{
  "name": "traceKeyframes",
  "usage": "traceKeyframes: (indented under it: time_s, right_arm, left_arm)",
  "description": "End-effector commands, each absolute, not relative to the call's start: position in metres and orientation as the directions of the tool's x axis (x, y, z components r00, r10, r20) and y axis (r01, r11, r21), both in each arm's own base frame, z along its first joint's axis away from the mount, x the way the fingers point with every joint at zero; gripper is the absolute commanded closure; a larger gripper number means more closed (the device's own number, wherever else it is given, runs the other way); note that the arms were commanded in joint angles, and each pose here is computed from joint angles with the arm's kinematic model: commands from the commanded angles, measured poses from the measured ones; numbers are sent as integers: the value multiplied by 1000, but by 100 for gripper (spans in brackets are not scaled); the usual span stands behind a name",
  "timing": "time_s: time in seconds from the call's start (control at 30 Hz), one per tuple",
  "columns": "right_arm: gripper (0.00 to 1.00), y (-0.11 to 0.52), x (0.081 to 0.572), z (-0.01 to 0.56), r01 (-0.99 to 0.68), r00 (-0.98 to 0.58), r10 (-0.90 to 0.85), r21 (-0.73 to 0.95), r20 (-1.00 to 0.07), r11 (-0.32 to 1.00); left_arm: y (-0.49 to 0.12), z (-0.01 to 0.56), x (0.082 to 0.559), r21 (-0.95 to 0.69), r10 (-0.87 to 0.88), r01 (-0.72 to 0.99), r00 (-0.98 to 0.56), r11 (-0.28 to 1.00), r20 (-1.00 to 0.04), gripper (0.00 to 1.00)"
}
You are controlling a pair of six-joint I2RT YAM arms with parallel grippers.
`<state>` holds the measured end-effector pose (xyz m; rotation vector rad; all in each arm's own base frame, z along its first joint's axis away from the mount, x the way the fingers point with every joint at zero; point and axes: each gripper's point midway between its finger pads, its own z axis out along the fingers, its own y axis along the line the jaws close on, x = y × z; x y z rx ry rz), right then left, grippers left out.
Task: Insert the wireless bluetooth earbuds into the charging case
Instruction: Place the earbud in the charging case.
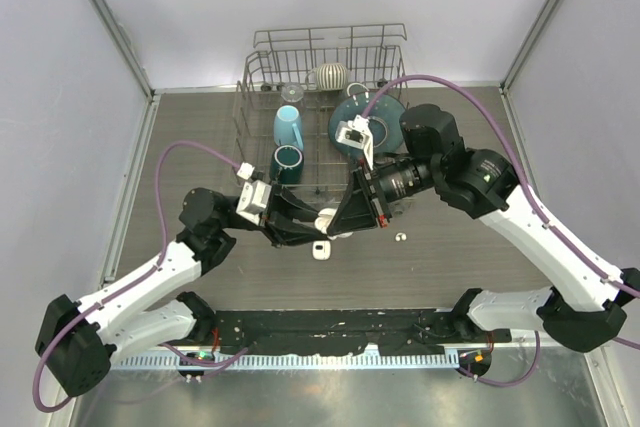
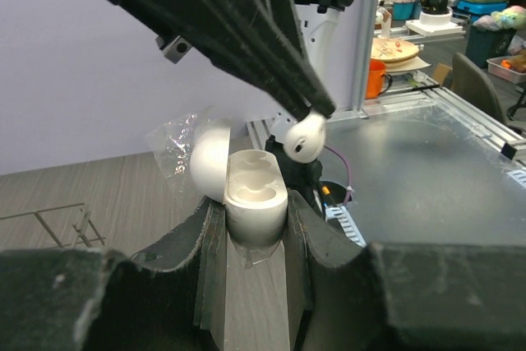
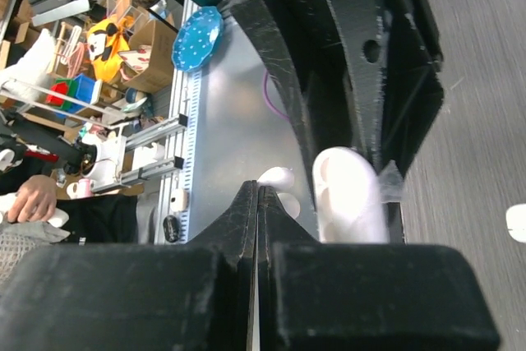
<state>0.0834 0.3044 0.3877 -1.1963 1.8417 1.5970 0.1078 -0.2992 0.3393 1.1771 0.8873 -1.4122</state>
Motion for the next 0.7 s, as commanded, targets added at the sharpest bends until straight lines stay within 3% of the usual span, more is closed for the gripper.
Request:
traceKeyframes:
  time_s: [0.0, 0.67]
  right_arm:
    - [99, 305, 90, 390, -856, -485, -334, 518, -808, -10]
    - [99, 305, 99, 365, -864, -471, -421, 502, -775, 41]
  left_arm:
    - [-296, 359, 97, 125, -282, 967, 58, -224, -958, 100]
    - [-293, 363, 84, 132, -268, 945, 50, -300, -962, 100]
